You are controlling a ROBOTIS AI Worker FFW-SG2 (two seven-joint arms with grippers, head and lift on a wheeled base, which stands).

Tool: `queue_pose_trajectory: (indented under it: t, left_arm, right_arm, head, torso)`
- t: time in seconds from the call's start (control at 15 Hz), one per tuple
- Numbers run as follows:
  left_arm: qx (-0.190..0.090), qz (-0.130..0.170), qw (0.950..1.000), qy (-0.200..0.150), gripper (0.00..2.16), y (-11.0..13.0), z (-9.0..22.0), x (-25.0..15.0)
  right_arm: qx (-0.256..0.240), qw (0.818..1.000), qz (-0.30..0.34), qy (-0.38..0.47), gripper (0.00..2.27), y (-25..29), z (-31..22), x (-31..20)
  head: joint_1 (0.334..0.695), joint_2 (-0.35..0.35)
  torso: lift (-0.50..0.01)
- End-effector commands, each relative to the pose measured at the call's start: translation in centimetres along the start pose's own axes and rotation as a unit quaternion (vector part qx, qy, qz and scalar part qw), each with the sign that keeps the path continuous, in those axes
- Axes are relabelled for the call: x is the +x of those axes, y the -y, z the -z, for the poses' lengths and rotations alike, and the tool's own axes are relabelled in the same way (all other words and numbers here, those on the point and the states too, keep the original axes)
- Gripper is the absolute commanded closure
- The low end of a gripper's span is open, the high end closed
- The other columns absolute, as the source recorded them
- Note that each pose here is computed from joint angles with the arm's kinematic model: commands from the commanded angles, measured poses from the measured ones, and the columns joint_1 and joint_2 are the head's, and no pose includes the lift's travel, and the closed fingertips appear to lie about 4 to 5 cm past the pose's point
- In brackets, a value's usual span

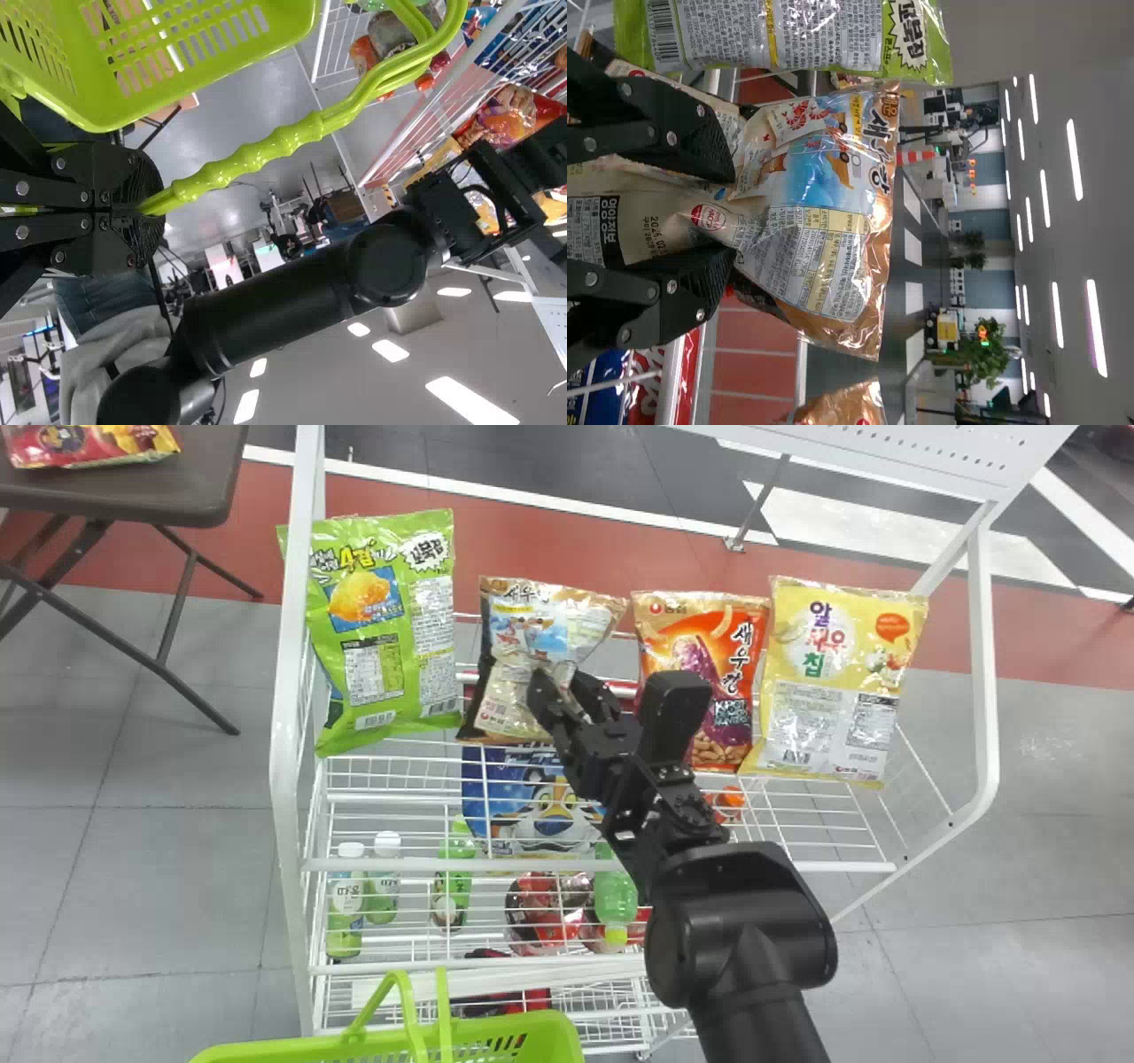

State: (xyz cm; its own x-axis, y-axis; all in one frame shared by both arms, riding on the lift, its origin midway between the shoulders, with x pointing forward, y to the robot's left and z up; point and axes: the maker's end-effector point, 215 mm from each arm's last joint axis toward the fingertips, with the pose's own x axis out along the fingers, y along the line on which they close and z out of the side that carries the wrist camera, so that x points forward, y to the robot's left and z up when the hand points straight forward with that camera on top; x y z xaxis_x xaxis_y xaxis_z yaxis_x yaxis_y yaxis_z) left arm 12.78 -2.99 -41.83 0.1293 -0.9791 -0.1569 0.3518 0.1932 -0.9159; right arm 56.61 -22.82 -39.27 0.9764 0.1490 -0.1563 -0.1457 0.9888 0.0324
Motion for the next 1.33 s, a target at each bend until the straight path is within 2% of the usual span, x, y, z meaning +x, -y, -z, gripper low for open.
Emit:
queue_pose_trajectory:
  t: [0.0,0.2,0.33,0.47,0.6,0.73,0.93,1.13,1.27]
  left_arm:
    - [0.001,0.0,1.0,0.0,2.13,0.1,0.0,0.1]
    - [0.002,0.0,1.0,-0.001,2.13,0.1,0.0,0.1]
    - [0.003,0.003,1.0,-0.001,2.13,0.4,0.0,0.2]
    - [0.004,0.001,1.0,-0.002,2.13,0.3,0.0,0.2]
    - [0.007,0.003,1.0,0.0,2.13,0.5,-0.3,0.1]
    - [0.01,0.006,0.9999,-0.001,2.13,0.9,-0.3,0.5]
    - [0.014,0.007,0.9999,-0.002,2.13,1.3,-0.5,0.5]
    - [0.014,0.008,0.9999,-0.003,2.13,1.5,-0.3,0.5]
    - [0.017,0.007,0.9998,-0.003,2.13,1.7,-0.3,0.5]
  right_arm:
    - [-0.005,0.999,0.012,0.031,2.13,0.8,-2.1,-1.4]
    - [0.002,0.998,0.01,0.062,2.13,0.9,-5.4,-3.4]
    - [0.024,0.998,0.002,0.054,2.13,0.8,-6.2,-4.9]
    - [0.036,0.999,-0.006,0.014,2.13,0.4,-6.1,-7.5]
    - [0.052,0.995,-0.028,-0.075,2.13,-1.2,-3.5,-11.4]
    - [0.066,0.986,-0.044,-0.147,2.13,-1.8,-1.7,-15.3]
    - [0.11,0.959,-0.067,-0.251,2.12,-1.7,1.3,-21.2]
    - [0.157,0.916,-0.079,-0.36,2.13,-2.7,4.5,-28.0]
    - [0.149,0.928,-0.079,-0.333,2.13,-1.9,1.8,-28.3]
  head:
    - [0.695,-0.35]
    - [0.695,-0.35]
    - [0.695,-0.35]
    - [0.695,-0.35]
    - [0.695,-0.35]
    - [0.695,-0.35]
    - [0.695,-0.35]
    - [0.695,-0.35]
    - [0.695,-0.35]
  torso:
    - [-0.006]
    - [-0.006]
    - [-0.006]
    - [-0.006]
    - [-0.006]
    - [-0.006]
    - [-0.006]
    - [-0.006]
    - [-0.006]
